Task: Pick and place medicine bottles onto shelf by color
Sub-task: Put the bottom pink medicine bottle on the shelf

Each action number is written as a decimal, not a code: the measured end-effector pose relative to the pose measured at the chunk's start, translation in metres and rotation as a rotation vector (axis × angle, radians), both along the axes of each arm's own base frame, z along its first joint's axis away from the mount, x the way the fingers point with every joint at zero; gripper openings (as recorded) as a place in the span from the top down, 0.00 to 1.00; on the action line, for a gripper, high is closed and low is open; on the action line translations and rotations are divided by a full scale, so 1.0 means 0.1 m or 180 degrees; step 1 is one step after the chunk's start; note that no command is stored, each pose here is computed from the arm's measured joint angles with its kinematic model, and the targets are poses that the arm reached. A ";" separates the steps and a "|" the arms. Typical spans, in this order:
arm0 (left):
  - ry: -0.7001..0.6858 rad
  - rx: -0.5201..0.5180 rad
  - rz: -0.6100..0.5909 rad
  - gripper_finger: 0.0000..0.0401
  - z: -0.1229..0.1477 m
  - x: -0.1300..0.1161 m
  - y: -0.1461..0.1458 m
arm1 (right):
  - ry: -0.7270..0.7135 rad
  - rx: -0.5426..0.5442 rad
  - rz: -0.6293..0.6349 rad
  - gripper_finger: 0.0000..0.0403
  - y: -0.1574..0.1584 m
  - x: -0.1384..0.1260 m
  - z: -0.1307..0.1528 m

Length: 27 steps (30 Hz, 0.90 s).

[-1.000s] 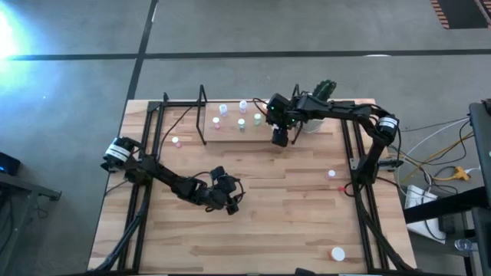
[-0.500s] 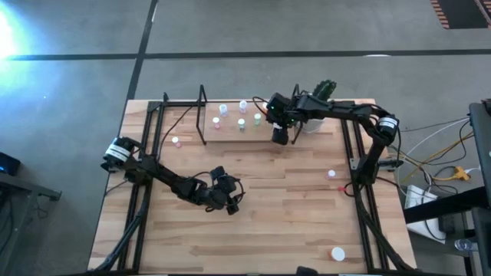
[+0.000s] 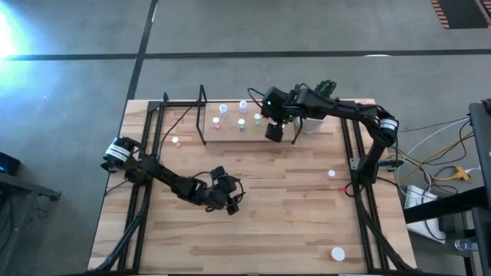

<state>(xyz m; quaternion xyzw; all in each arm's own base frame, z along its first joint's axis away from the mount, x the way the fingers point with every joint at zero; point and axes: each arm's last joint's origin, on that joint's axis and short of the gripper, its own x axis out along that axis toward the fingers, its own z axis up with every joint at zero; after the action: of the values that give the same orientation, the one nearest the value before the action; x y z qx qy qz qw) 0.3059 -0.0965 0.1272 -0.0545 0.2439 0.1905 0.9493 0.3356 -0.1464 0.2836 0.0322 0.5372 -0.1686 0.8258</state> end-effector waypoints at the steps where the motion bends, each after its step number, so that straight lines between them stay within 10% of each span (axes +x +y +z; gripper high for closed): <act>1: 0.0000 0.0000 0.0000 0.38 0.00 0.00 0.00 | -0.0030 -0.0011 0.0047 0.37 0.05 0.02 0.03; 13: 0.0008 0.0004 0.0000 0.38 0.00 0.00 0.00 | -0.0014 0.0051 0.1016 0.38 1.25 0.09 0.09; 27: 0.0000 0.0000 -0.0002 0.38 0.00 0.00 0.00 | 0.0500 0.0452 0.1490 0.39 2.74 -0.71 -0.24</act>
<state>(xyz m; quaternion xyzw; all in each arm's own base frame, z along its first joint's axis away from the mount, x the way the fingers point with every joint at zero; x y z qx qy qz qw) 0.3058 -0.0966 0.1272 -0.0544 0.2440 0.1902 0.9494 0.2651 0.1272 0.2597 -0.0484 0.6030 0.0634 0.7938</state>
